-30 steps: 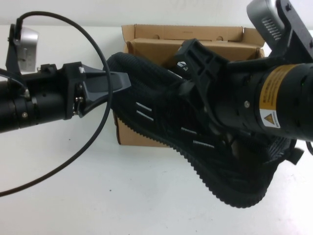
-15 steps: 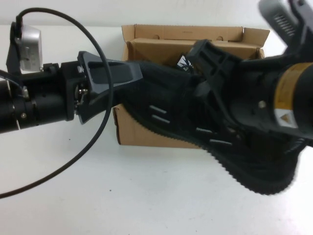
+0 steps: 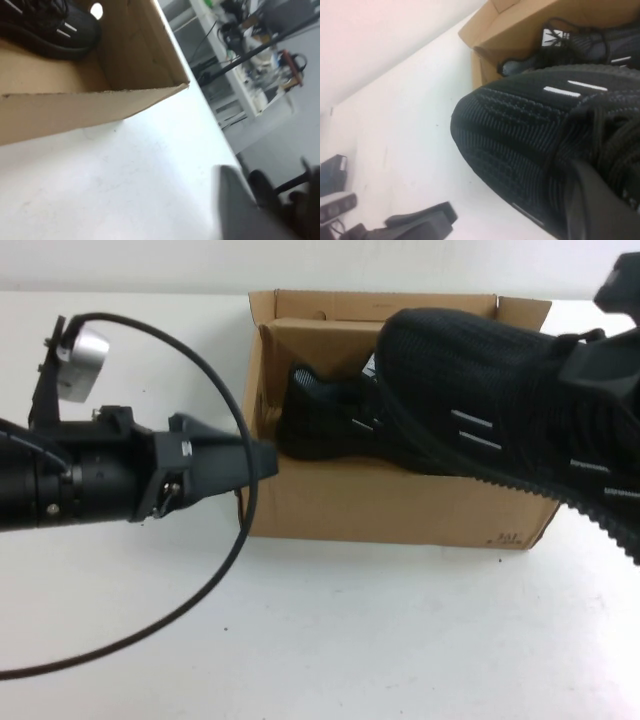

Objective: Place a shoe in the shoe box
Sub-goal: Place the shoe in the shoe box

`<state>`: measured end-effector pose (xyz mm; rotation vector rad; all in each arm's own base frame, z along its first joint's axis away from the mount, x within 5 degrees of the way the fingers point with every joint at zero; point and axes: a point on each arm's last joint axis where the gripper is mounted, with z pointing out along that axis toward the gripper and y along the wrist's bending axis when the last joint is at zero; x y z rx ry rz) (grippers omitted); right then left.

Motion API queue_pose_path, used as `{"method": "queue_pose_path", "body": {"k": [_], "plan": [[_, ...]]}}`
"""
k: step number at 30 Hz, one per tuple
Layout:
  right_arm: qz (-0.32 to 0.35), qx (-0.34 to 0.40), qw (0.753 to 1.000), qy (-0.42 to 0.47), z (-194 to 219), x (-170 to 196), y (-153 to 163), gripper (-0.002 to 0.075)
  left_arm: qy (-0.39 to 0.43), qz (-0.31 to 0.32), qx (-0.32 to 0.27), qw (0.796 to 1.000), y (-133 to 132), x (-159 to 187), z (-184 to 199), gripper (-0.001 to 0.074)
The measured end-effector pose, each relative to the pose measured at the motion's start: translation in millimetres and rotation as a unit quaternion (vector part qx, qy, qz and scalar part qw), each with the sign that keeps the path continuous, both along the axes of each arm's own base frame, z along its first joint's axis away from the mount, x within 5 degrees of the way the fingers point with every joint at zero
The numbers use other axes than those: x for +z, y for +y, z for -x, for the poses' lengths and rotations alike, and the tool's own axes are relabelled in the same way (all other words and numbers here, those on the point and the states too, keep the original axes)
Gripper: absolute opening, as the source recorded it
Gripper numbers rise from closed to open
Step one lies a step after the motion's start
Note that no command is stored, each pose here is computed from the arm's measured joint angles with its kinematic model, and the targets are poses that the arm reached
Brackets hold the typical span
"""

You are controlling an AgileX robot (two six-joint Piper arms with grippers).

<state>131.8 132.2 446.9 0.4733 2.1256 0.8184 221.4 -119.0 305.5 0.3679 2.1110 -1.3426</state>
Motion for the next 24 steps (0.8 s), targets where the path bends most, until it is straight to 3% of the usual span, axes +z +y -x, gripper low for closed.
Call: {"method": "queue_pose_path", "body": {"k": [2, 5, 9, 13, 20, 24], "plan": [[0.009, 0.003, 1.0, -0.002, 1, 0, -1, -0.0002, -0.018, -0.013, -0.009, 1.0, 0, -1, 0, 0.0166], [0.028, 0.013, 0.999, -0.009, 0, -1, 0, -0.0002, -0.04, -0.027, -0.017, 0.999, 0, 1, 0, 0.0049], [0.06, 0.027, 0.998, -0.016, -5, -5, 7, -0.0002, -0.084, -0.061, -0.014, 0.995, 3, 13, 0, 0.0008], [0.071, 0.023, 0.997, -0.016, -19, -12, 16, -0.0003, -0.129, -0.141, 0.009, 0.982, 13, 24, 3, 0.0001], [0.029, 0.041, 0.999, -0.011, -59, -23, 27, -0.0003, -0.18, -0.275, 0.066, 0.942, 38, 38, 25, -0.0001], [0.016, 0.087, 0.996, 0.005, -88, -37, 28, -0.0003, -0.191, -0.308, 0.097, 0.927, 50, 46, 40, -0.0001]]}}
